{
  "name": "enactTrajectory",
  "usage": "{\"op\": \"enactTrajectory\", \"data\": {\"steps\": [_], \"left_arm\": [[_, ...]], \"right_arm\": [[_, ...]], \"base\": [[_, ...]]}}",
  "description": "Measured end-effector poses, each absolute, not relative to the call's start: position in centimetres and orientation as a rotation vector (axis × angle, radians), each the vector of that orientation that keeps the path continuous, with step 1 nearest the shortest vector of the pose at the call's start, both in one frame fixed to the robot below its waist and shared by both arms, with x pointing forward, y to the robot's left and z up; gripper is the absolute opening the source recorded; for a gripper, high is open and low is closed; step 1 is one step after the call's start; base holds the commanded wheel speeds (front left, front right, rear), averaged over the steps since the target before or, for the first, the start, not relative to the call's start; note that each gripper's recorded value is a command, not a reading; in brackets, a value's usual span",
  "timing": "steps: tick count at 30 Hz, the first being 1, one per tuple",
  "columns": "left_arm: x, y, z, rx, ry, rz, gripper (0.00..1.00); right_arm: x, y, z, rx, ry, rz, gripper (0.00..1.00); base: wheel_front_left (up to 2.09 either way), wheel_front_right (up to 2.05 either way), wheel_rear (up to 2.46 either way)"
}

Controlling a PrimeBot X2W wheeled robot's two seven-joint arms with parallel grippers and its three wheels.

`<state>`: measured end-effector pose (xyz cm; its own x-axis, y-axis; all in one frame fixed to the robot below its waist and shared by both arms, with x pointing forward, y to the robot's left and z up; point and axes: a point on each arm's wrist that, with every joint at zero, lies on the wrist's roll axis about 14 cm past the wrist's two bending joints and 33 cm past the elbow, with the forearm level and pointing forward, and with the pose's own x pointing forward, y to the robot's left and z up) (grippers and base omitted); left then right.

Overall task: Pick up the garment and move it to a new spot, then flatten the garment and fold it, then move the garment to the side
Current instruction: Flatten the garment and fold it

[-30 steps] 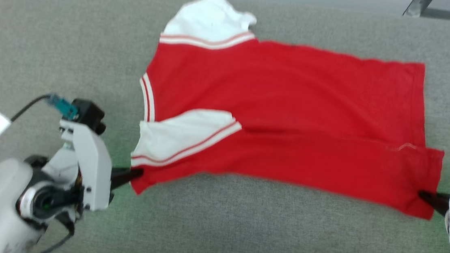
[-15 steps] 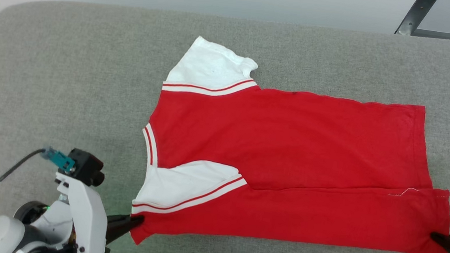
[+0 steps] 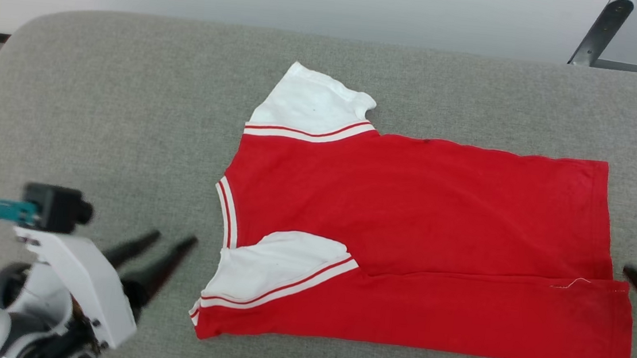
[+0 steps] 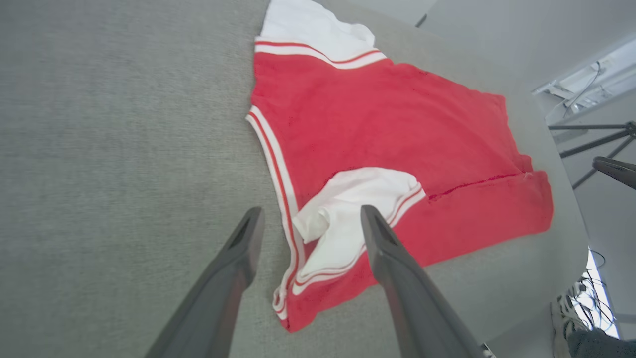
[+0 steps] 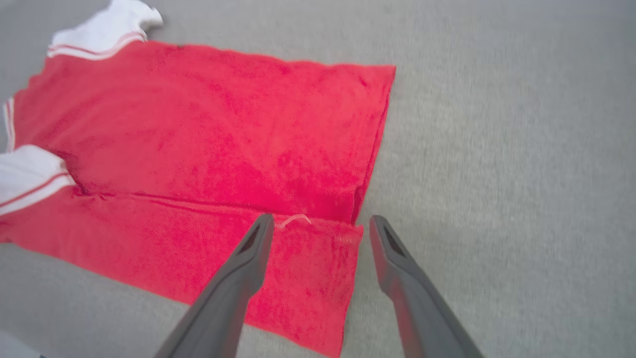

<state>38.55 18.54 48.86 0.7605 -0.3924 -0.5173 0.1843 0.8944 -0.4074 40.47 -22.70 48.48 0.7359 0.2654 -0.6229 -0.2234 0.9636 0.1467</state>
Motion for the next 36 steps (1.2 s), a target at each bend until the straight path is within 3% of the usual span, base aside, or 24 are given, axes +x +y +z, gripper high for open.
{"op": "enactTrajectory", "data": {"steps": [7, 13, 19, 28, 36], "left_arm": [[42.6, 21.3, 50.5, -0.329, 0.447, -0.192, 1.00], [49.8, 22.7, 55.7, -0.246, 0.238, -0.175, 1.00], [57.9, 22.7, 60.0, -0.140, 0.117, -0.184, 1.00], [65.5, 17.4, 53.4, -0.058, 0.380, -0.310, 1.00], [66.1, 13.6, 43.8, -0.023, 0.754, -0.389, 1.00]], "right_arm": [[44.2, -21.5, 50.7, 0.095, 0.476, 0.243, 1.00], [45.4, -20.6, 50.2, 0.118, 0.436, 0.246, 1.00], [47.5, -20.8, 52.0, 0.151, 0.288, 0.212, 1.00], [49.0, -22.7, 51.9, 0.156, 0.162, 0.125, 1.00], [48.7, -24.6, 49.6, 0.155, 0.188, 0.057, 1.00]], "base": [[0.00, 0.00, 0.00], [0.00, 0.00, 0.00], [0.00, 0.00, 0.00], [0.00, 0.00, 0.00], [0.00, 0.00, 0.00]]}}
